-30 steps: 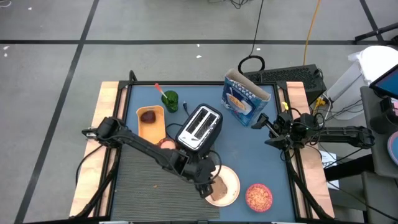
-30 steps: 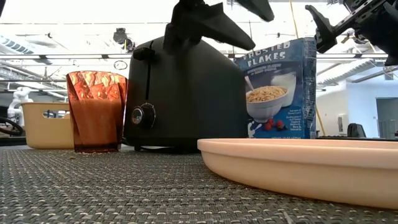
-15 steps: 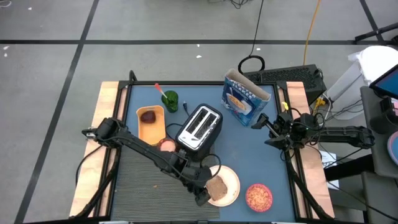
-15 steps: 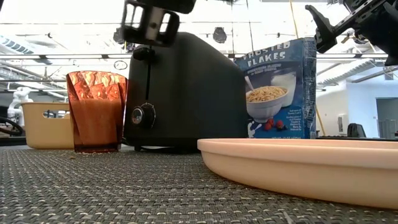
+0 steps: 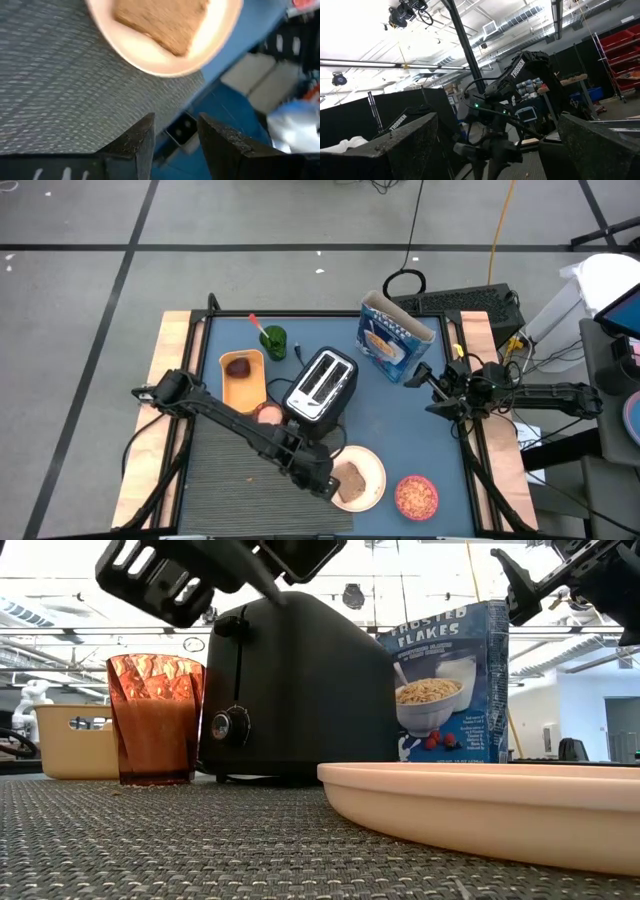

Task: Arrange a breakfast setting
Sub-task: Put the light orange plate to the center of the gray tablemat

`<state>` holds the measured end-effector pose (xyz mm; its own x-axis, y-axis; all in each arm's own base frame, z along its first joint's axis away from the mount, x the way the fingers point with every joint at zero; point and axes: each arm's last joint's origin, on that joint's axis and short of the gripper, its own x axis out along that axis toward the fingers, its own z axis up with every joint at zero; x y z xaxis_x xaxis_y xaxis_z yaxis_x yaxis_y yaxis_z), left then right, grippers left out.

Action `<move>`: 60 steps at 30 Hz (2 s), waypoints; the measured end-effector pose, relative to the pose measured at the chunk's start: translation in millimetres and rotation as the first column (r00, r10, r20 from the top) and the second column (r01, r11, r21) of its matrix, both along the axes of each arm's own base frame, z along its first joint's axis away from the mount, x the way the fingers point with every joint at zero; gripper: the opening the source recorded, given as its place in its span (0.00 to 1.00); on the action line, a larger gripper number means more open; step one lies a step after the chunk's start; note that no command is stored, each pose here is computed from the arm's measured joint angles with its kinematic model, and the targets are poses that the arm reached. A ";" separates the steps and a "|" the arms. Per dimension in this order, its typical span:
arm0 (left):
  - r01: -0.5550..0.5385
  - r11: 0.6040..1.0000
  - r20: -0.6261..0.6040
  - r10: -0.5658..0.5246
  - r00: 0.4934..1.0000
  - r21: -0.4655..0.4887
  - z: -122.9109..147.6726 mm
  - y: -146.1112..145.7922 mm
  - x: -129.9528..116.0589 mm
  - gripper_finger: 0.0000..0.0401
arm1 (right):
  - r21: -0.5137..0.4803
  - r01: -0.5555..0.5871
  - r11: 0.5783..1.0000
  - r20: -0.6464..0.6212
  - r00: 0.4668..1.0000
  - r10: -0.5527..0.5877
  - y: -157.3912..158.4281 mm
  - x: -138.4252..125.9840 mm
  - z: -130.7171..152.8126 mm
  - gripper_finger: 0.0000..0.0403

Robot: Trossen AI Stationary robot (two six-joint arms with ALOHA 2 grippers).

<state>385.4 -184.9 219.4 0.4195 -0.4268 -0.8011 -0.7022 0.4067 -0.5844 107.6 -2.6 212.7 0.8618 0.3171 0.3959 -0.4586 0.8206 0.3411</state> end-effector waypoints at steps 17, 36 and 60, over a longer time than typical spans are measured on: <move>-0.263 0.952 -0.009 0.268 0.963 0.155 -24.1 -11.1 -1.6 0.38 | 0.028 -0.011 1.000 -0.024 1.000 0.012 -0.1 0.6 -1.2 0.99; -0.357 0.914 -0.060 0.374 0.926 0.192 -66.3 -8.7 11.6 0.38 | 0.025 -0.009 1.000 -0.035 0.999 0.009 -0.2 1.3 -2.3 0.99; -0.387 0.903 -0.079 0.406 0.910 0.187 -68.6 -8.2 11.4 0.12 | 0.024 -0.008 1.000 -0.034 0.999 0.009 -0.2 1.3 -2.3 0.99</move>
